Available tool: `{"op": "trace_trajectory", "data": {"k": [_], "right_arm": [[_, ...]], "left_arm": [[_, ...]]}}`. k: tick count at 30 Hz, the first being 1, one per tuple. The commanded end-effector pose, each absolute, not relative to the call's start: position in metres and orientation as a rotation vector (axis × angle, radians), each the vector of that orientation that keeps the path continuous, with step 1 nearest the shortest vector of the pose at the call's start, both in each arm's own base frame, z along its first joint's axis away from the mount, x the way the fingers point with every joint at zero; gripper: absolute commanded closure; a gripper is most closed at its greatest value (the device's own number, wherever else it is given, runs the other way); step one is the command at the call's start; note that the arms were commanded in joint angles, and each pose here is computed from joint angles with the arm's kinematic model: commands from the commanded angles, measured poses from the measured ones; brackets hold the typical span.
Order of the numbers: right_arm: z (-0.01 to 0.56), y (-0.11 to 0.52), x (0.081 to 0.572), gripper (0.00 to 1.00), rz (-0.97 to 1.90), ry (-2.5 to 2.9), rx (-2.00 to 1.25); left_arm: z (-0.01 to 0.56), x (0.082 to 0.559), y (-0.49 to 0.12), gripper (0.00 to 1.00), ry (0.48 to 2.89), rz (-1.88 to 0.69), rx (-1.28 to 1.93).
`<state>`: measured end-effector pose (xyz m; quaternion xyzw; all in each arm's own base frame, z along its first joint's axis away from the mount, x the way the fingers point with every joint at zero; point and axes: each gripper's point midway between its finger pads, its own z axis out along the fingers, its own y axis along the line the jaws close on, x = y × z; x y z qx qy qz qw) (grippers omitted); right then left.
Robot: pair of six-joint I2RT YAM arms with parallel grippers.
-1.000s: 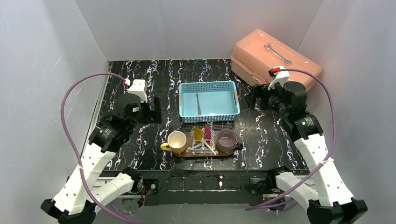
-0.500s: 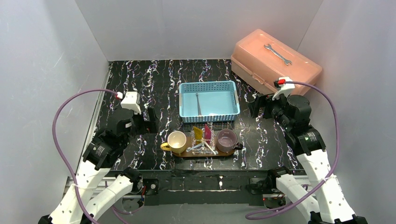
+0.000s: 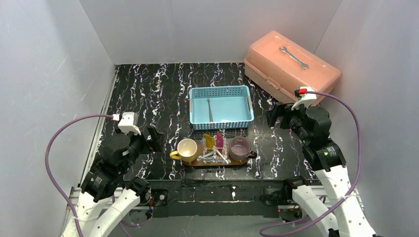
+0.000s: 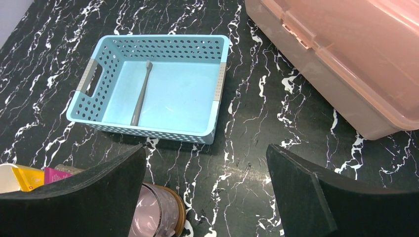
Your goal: Prepare toiletry sets of a toothbrush and toothpaste on the tray
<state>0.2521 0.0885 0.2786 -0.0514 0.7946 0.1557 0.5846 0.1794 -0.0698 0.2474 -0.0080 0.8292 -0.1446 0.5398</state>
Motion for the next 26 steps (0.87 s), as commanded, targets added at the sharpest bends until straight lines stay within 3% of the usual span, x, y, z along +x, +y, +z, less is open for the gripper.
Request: {"op": "trace_trajectory", "data": {"k": [1, 26], "right_arm": [[0.291, 0.088, 0.252, 0.02, 0.377, 1.802, -0.098], [0.281, 0.102, 0.246, 0.02, 0.45, 1.816, -0.168]], "left_arm": [[0.242, 0.175, -0.066, 0.02, 1.956, -0.351, -0.043], [0.235, 0.159, -0.058, 0.02, 1.913, -0.375, -0.041]]}}
